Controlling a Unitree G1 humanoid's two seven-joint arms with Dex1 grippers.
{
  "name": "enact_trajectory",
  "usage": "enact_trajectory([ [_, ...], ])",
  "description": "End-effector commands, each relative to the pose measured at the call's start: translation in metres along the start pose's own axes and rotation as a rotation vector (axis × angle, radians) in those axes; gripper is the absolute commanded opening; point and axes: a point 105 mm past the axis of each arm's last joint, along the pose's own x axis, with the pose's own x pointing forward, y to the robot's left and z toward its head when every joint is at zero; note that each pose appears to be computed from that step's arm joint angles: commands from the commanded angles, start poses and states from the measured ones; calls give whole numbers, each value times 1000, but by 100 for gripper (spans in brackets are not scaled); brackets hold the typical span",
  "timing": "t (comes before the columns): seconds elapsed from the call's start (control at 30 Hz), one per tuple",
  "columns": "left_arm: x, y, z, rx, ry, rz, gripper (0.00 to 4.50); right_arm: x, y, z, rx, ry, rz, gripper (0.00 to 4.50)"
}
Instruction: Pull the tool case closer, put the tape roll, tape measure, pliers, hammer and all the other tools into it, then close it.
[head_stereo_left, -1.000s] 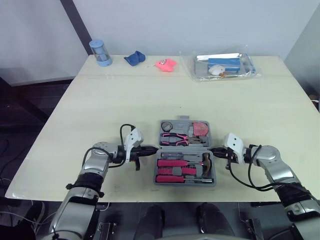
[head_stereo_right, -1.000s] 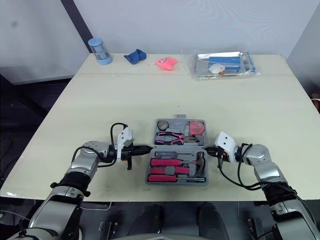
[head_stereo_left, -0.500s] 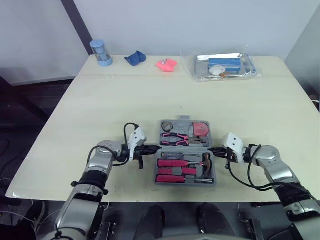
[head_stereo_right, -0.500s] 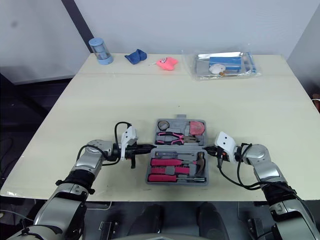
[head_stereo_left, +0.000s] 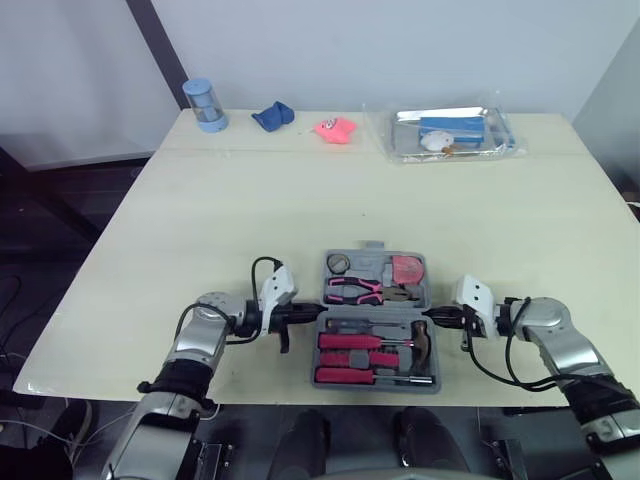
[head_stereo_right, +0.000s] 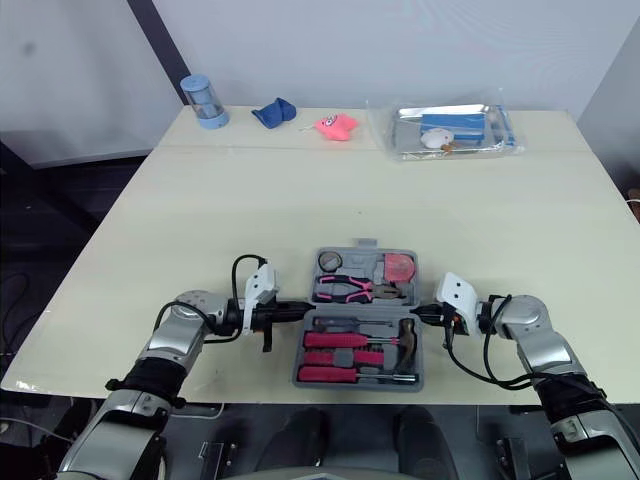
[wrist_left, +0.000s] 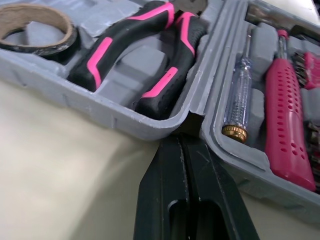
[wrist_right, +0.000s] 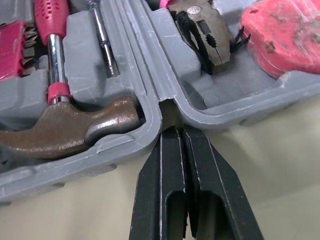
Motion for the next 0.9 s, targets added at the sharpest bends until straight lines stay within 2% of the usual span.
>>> enact_trajectory([
  [0.03,11,-14,7,22,-23,-63,0,2,7,13,-31,-51,37,9],
  [0.9,7,-11,4,13,-7,-40,0,3,14,9,15,-36,70,9],
])
